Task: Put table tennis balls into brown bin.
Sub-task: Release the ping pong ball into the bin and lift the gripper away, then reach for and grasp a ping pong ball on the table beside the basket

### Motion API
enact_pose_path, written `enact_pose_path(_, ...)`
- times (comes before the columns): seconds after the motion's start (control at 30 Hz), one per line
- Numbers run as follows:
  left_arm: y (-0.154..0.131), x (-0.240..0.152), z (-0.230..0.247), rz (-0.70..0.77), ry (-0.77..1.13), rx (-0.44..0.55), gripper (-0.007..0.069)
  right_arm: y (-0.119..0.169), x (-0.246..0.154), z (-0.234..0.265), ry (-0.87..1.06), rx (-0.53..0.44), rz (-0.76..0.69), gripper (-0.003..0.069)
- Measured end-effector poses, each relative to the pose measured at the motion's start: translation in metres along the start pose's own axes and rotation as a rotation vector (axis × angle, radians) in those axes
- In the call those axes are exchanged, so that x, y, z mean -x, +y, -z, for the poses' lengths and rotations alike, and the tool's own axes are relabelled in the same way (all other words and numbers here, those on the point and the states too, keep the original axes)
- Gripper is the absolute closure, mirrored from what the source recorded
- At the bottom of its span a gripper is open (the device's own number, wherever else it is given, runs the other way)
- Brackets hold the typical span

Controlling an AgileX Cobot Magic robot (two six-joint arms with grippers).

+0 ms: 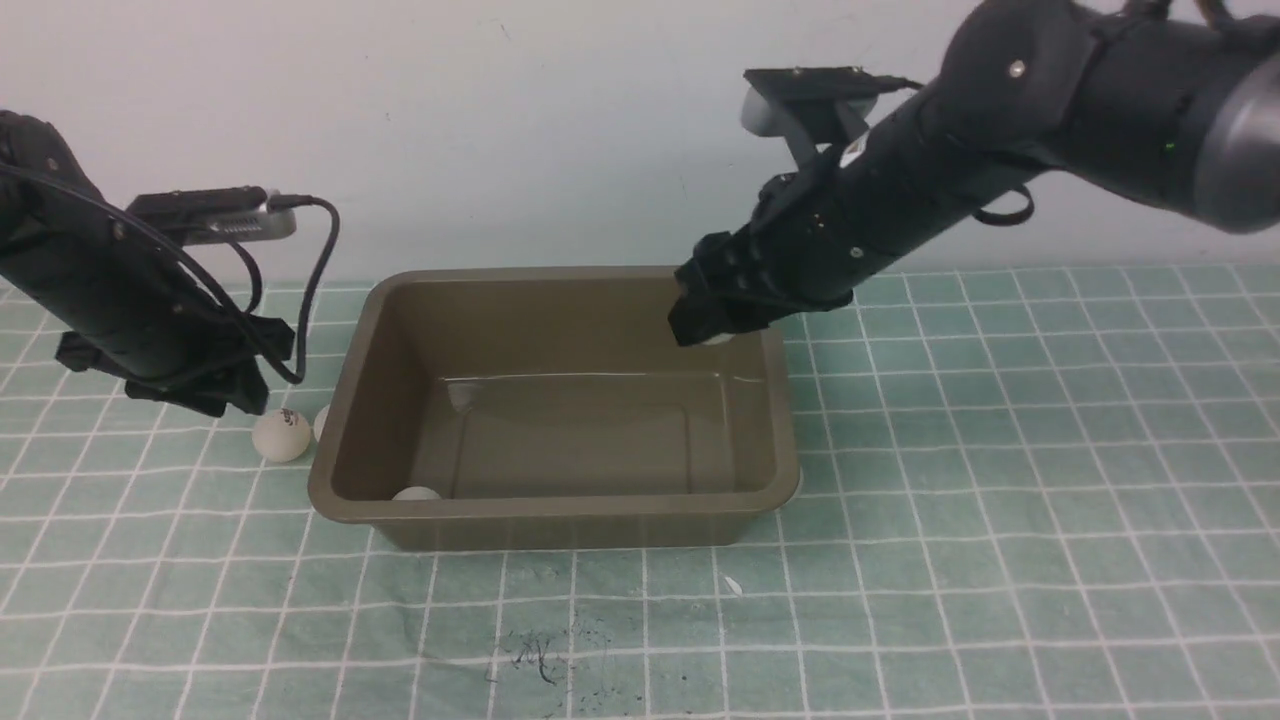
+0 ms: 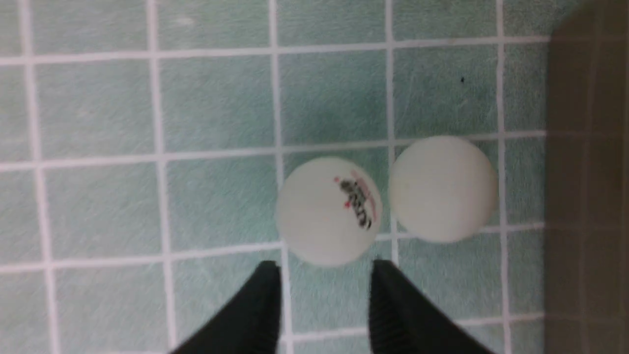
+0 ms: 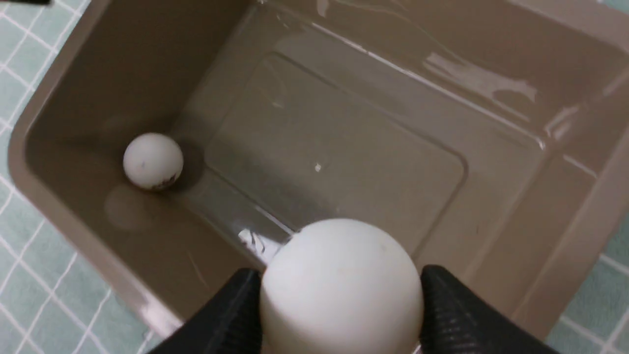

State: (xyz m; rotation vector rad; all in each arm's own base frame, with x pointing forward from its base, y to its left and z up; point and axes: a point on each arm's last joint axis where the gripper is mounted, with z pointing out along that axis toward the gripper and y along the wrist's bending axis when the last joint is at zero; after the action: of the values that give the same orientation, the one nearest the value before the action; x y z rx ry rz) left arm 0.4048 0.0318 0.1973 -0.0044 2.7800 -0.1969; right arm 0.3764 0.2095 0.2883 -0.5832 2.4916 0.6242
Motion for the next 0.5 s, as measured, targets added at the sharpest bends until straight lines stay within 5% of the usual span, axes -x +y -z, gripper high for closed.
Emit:
enact_pose_path(0.1,0.000,0.001,-0.016,0.005,-0.007,0.001,0.0161,-0.005,0.011,0.007,0.006,-0.031,0.025,0.0114)
enact_pose_path(0.2,0.003,0.001,-0.030,0.023,-0.002,0.006,0.0081,-0.012,0.018,0.030,0.025,-0.105,0.037,0.0049)
enact_pose_path(0.33,0.006,-0.002,-0.046,0.033,0.016,0.010,0.0129,-0.030,0.017,0.067,0.048,-0.260,0.025,0.0086)
enact_pose_path(0.4,0.007,-0.003,-0.050,0.034,0.029,0.010,0.0261,-0.045,0.014,0.088,0.066,-0.350,-0.019,0.0138)
enact_pose_path(0.5,0.007,0.000,-0.045,0.027,0.028,0.009,0.0272,-0.065,0.009,0.104,0.068,-0.420,-0.076,0.0200)
